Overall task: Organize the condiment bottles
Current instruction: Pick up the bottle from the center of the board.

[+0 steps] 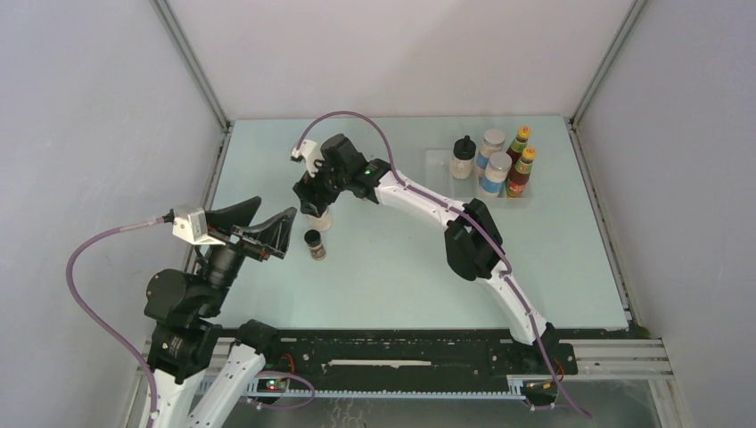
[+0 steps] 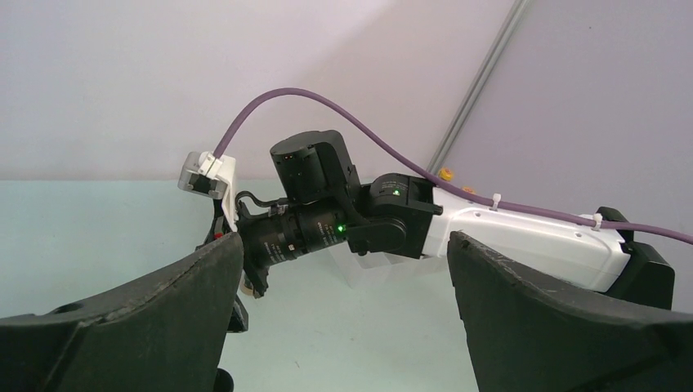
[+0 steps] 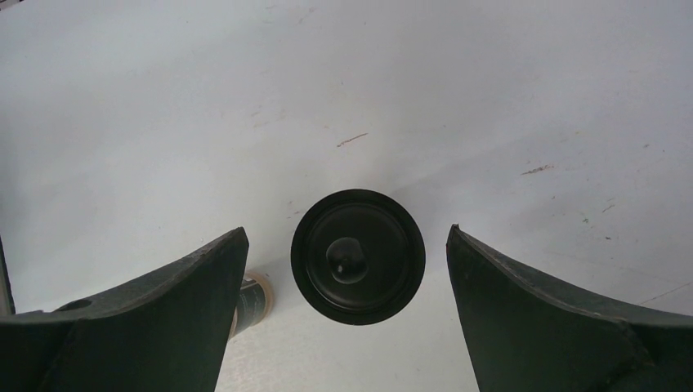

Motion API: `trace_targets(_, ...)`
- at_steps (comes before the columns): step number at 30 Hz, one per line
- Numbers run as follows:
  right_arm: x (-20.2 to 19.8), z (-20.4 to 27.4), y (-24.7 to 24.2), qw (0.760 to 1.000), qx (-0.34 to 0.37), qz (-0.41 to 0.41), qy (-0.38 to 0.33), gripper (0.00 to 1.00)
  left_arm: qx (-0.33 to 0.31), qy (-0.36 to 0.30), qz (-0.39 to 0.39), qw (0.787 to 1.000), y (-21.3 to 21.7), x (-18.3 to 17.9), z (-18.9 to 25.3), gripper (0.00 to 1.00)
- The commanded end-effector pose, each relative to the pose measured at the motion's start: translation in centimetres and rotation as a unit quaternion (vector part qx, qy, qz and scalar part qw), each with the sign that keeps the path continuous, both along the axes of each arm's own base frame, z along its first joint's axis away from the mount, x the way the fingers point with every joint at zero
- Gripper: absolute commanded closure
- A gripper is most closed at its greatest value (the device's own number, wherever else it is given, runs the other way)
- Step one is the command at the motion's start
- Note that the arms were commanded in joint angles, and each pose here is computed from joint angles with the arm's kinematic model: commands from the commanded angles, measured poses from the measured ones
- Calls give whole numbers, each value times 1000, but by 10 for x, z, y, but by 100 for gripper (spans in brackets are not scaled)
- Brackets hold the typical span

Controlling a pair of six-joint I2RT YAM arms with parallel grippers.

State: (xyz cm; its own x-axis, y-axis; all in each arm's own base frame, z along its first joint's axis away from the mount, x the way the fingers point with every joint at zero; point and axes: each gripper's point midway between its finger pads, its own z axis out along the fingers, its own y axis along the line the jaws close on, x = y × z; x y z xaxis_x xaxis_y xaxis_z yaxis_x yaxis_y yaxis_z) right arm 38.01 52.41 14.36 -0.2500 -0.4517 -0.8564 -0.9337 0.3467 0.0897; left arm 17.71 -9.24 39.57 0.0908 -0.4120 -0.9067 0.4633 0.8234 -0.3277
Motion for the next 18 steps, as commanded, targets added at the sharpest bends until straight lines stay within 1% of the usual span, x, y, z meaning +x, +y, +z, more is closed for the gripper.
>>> trace_targets(1,7,12,2,1000,13,4,-8,0,10,-10,-7,1000,-4,3,-3,1)
trace_targets(18,16,9,0,1000,14,2,-6,0,10,-12,-9,1000,-6,7,-4,1)
